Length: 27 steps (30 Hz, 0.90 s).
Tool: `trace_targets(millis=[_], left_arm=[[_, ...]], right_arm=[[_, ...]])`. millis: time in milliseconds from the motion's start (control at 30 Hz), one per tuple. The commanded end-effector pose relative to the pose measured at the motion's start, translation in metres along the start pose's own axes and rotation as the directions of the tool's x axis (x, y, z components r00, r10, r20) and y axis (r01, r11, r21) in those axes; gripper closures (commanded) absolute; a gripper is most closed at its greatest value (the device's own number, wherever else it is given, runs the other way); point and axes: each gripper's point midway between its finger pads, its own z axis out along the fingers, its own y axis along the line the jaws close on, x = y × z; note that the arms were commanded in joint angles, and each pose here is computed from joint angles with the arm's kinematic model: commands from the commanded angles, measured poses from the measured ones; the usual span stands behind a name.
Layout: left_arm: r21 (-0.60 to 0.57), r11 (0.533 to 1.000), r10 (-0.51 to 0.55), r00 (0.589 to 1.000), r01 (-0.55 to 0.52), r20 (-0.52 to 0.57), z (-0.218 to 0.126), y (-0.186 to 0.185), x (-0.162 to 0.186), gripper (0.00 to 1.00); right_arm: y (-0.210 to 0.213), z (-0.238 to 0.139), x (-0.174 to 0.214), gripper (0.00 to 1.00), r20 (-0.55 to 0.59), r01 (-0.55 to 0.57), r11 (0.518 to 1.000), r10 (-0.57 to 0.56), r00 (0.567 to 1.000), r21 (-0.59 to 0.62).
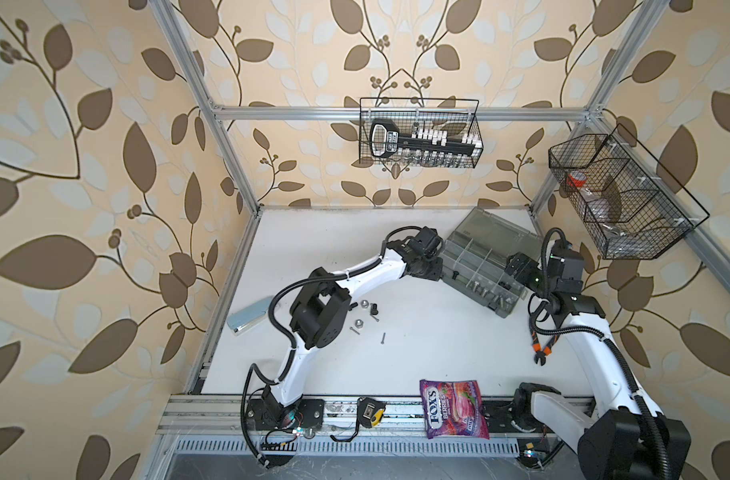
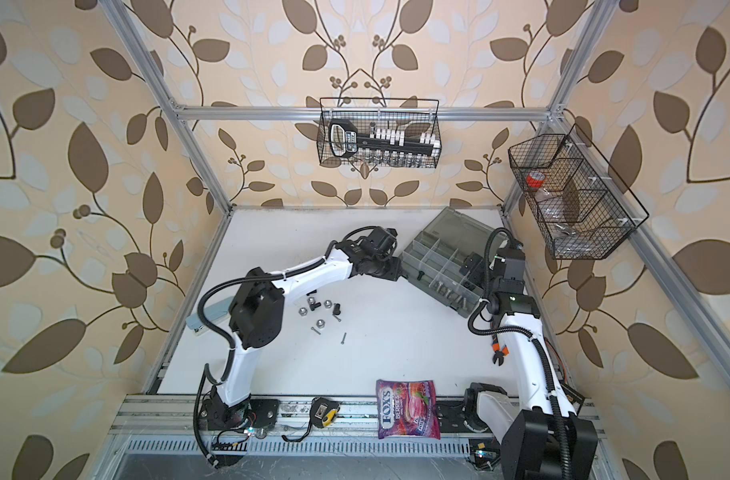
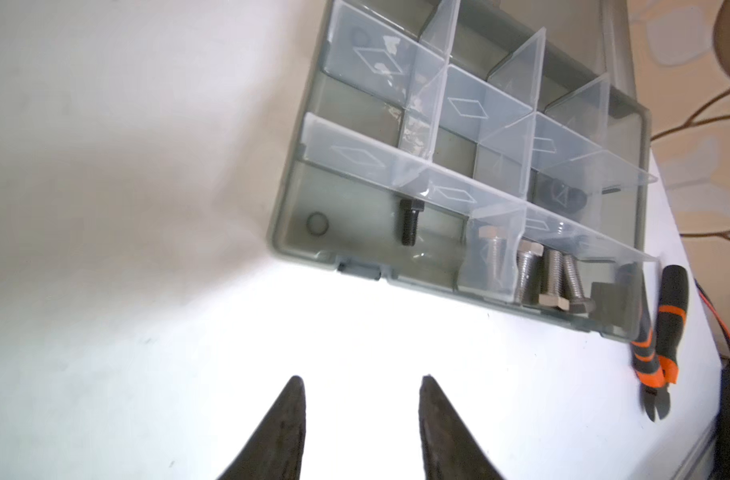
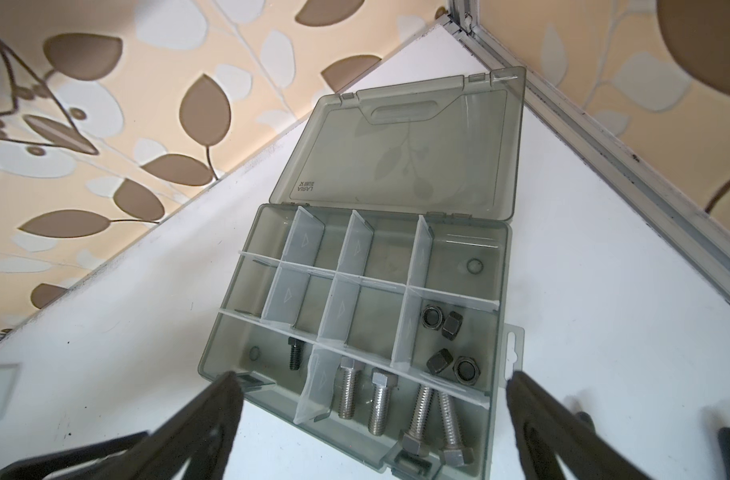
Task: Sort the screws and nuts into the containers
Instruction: 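Move the left gripper back over the pile of bolts and nuts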
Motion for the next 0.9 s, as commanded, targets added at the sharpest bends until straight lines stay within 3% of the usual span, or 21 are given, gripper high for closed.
trace_targets(millis=[0,133,300,533,867], left_arm=[[-0.099,0.995,-0.013,0.997,0.021,0.077,-0.041,0.018,0.0,0.54],[-0.221,0.975,-0.026,1.0,0.029,0.017,-0.057,0.057,0.036,0.39],[-0.325,0.942,-0.121,0.989,0.087,-0.086,-0.059,0.108,0.075,0.38],[-0.393,0.913,-0.192,0.966,0.11,-0.176,-0.049,0.14,0.097,0.53],[-0.415,0.904,-0.221,0.943,0.101,-0.251,-0.036,0.146,0.116,0.72]], right_arm=[[-0.001,0.004,0.006,0.0,-0.023,-0.007,1.0,0.006,1.0,-0.003],[0.0,0.005,0.006,0.01,-0.022,-0.008,1.0,0.008,1.0,-0.007],[-0.002,0.005,0.005,0.0,-0.018,-0.01,1.0,0.009,1.0,-0.001],[-0.003,0.003,0.006,0.0,-0.015,-0.018,1.0,0.018,1.0,0.002],[-0.003,0.002,0.005,0.0,-0.009,-0.028,1.0,0.028,1.0,0.005]])
